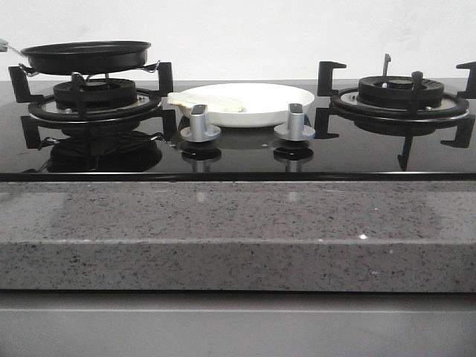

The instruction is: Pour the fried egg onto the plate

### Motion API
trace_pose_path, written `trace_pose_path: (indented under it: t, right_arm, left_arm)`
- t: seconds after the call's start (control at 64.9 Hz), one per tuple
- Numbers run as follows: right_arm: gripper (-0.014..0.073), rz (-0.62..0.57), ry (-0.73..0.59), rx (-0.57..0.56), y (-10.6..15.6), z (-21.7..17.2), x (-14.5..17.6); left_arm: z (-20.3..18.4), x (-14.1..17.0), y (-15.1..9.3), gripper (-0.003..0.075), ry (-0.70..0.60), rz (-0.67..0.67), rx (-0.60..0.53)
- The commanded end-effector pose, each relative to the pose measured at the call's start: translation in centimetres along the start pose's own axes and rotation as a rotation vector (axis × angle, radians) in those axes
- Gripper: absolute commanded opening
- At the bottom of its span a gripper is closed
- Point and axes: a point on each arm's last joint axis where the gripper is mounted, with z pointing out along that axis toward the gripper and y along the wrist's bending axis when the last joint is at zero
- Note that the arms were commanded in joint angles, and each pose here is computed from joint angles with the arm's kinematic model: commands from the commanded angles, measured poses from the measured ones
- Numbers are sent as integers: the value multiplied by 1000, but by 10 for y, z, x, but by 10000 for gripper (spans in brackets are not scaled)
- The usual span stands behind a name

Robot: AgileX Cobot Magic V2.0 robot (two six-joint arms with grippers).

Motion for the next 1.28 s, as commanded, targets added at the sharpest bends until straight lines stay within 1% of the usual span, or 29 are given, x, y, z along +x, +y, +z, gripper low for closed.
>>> trace_pose_path:
  t: [0.0,0.524,0.724,1.263]
  right_arm:
    - [-67,-13,-109,-4,1,-2,-10]
    - [-67,-13,-109,-4,1,-2,-10]
    - [-67,-13,-109,-4,1,-2,-10]
    - [-67,-13,-109,-4,1,-2,-10]
  left_arm:
    - [-2,-7,0,-19,-94,-15,-6]
    - [-2,-7,0,-19,-94,-15,-6]
    - [-2,-4,0,-19,-59,-15,-5]
    - [-2,-3,0,-19,-52,-15,-5]
